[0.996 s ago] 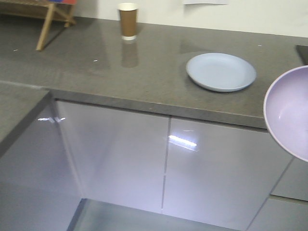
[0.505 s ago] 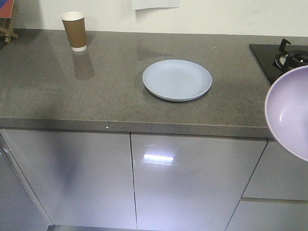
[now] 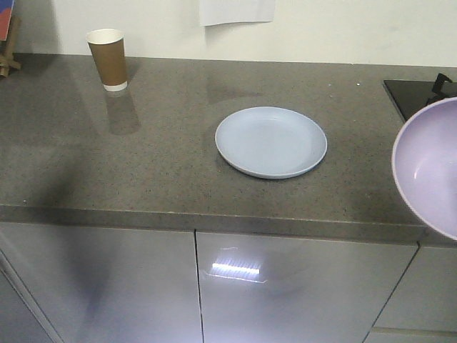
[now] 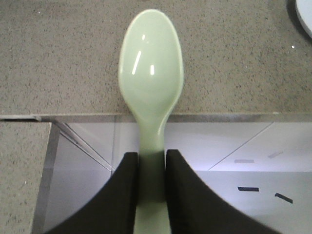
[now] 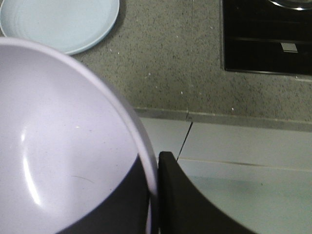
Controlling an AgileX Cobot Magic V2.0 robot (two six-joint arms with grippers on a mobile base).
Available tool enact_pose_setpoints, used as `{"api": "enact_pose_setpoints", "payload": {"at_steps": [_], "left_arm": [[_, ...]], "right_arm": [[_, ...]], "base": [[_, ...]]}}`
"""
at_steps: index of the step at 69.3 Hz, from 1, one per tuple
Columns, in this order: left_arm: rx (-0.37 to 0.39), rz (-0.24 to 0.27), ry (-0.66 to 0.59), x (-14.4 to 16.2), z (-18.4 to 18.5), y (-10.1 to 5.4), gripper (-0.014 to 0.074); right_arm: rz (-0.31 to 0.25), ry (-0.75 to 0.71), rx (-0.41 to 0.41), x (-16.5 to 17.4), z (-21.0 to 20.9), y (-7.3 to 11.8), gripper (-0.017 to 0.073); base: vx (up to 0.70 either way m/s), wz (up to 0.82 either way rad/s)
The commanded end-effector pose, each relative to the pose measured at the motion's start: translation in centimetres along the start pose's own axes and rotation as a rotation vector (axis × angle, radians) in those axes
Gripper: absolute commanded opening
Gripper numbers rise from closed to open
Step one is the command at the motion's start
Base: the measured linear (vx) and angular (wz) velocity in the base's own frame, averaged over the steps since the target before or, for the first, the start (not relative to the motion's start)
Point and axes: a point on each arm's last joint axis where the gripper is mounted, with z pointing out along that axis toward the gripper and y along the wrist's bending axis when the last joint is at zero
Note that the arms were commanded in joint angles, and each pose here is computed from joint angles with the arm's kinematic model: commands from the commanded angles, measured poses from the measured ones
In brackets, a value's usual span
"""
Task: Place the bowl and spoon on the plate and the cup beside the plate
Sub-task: 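Drive the base toward the pale blue plate holding spoon and bowl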
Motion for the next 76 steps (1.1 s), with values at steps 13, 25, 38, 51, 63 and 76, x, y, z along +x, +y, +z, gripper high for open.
{"api": "enact_pose_setpoints", "payload": {"at_steps": [13,25,38,51,63,76], "left_arm": [[0.009,-0.004,-0.098,-0.8,-1.23,-0.02,-0.0007],[0.009,-0.004,-0.098,-0.8,-1.23,-0.02,-0.0007],[0.009,-0.004,-0.098,-0.8,-1.23,-0.02,-0.0007],[0.009,-0.004,-0.098,-0.8,-1.23,-0.02,-0.0007],[0.009,-0.004,-0.098,-0.8,-1.23,-0.02,-0.0007],[0.009,-0.004,-0.098,-0.8,-1.23,-0.02,-0.0007]], "right_arm": [[-0.002,-0.091,0.001,-0.81,-1.05,-0.1,-0.0006],[-0.002,-0.091,0.001,-0.81,-1.05,-0.1,-0.0006],[-0.002,-0.091,0.001,-0.81,-1.05,-0.1,-0.0006],[-0.002,-0.091,0.001,-0.81,-1.05,-0.1,-0.0006],[-0.002,-0.091,0.001,-0.81,-1.05,-0.1,-0.0006],[-0.002,-0.091,0.001,-0.81,-1.05,-0.1,-0.0006]], "base": [[0.18,0.02],[0.19,0.02],[0.19,0.01],[0.18,-0.05],[0.17,-0.13],[0.16,-0.14]]}}
